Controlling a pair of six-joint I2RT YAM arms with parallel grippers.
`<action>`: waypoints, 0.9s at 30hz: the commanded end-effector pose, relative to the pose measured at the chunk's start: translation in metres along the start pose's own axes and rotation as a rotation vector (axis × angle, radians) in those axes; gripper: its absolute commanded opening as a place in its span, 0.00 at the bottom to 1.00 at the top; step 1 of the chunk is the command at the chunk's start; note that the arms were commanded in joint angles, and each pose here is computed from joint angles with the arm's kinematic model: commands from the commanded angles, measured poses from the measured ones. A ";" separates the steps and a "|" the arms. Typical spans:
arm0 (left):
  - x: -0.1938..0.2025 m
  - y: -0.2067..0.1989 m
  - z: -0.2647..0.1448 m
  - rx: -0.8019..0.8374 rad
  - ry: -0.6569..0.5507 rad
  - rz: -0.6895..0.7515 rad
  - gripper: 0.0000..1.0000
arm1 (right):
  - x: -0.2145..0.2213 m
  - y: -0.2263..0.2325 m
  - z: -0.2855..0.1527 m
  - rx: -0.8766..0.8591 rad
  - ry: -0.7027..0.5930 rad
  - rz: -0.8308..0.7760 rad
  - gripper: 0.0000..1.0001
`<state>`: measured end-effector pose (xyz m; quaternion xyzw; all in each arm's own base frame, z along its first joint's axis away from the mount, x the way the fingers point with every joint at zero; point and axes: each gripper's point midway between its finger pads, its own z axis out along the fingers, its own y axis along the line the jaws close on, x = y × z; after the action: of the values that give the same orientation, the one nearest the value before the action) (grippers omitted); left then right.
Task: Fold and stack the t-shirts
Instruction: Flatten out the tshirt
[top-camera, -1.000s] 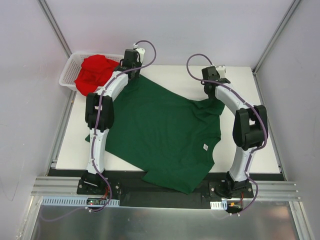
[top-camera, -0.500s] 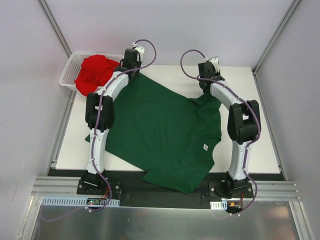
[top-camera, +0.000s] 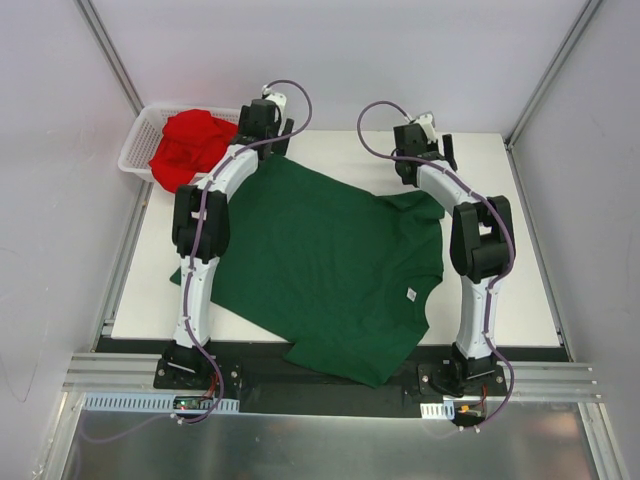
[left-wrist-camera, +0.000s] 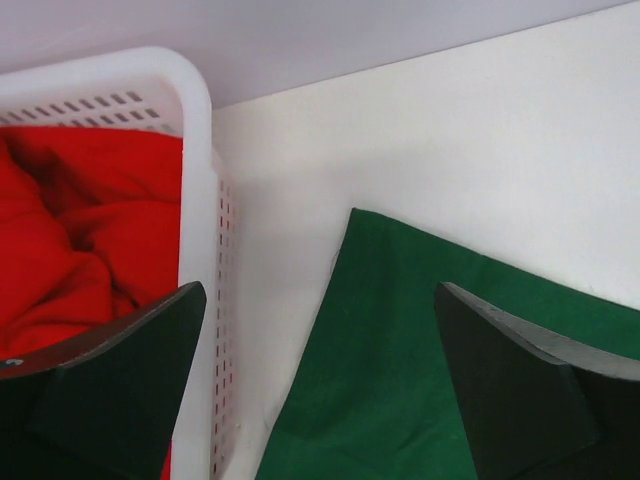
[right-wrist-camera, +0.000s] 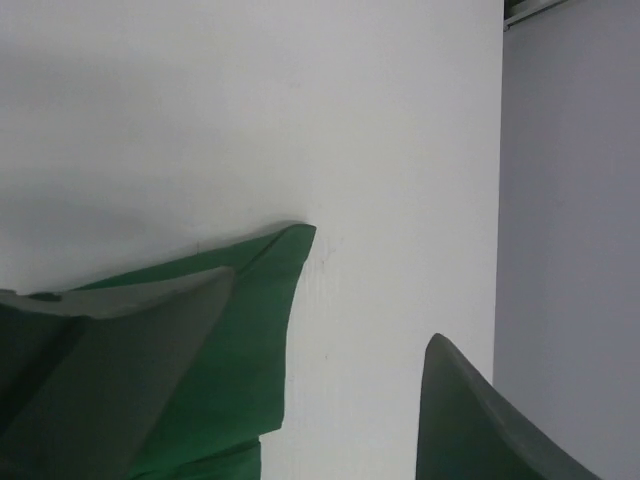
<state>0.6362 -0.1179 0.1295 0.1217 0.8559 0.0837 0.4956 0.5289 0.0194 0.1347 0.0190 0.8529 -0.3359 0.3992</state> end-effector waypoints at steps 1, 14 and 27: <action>-0.015 0.023 -0.009 -0.088 -0.041 -0.033 0.99 | -0.026 -0.016 -0.010 0.034 -0.053 0.066 0.90; -0.047 0.000 -0.148 0.183 -0.125 -0.142 0.99 | 0.005 -0.004 -0.129 -0.416 0.059 0.176 0.92; 0.006 -0.036 -0.277 0.399 -0.126 -0.211 0.99 | 0.118 0.030 -0.202 -0.751 0.263 0.156 0.87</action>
<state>0.4108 -0.1517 0.2823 0.1454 0.8080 -0.1165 0.5590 0.3393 0.1230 0.1520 -0.0311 0.9424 0.0067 0.3330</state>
